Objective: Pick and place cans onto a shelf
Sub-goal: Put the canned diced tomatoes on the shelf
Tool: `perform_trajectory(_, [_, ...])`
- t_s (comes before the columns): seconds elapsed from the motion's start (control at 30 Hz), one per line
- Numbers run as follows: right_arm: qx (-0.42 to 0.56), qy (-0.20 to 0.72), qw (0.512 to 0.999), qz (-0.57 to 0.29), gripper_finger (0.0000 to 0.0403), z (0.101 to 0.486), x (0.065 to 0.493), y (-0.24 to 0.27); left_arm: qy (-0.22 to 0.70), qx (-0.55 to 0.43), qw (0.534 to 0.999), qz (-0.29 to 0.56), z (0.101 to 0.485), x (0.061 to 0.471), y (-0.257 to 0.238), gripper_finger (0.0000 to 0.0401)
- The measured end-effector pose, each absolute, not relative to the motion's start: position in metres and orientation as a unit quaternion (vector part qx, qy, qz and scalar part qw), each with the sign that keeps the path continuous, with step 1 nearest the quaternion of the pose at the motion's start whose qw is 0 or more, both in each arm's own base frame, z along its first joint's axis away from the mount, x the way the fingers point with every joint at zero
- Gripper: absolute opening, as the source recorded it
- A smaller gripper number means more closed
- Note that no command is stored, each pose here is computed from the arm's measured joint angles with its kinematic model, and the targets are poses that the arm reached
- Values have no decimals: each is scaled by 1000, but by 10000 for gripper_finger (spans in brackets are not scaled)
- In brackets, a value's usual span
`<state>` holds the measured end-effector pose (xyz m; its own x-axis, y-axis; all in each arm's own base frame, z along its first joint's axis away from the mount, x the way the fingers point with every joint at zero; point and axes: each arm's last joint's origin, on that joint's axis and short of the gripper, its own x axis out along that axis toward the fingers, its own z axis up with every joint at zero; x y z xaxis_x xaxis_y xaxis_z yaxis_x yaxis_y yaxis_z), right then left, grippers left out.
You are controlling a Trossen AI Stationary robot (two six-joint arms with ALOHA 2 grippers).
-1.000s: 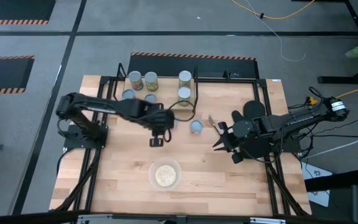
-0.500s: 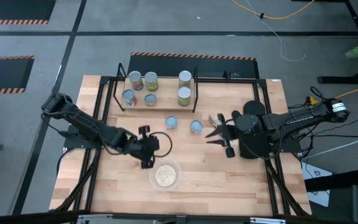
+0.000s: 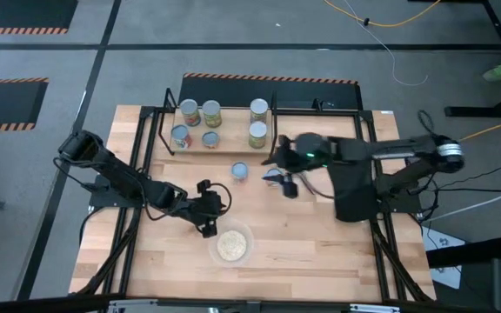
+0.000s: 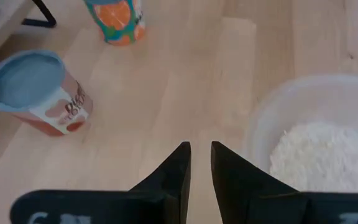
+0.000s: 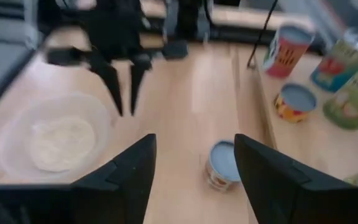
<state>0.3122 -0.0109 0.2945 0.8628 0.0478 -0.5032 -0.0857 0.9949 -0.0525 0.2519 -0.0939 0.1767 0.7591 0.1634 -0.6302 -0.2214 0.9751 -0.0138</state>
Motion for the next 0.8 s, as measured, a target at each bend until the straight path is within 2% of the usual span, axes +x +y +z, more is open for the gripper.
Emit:
perform_trajectory(0.17, [-55,341,937,45,217,269,362,-25,321,-39,939,119,178,253,-93,55])
perform_trajectory(0.37, [-68,411,908,55,217,227,401,-35,319,-38,939,123,178,253,-92,55])
perform_trajectory(0.53, [-88,433,895,69,217,203,418,-37,318,-38,939,122,178,253,-93,55])
perform_trajectory(0.8, [-85,435,894,63,217,189,426,-44,316,-40,940,122,178,253,-93,55])
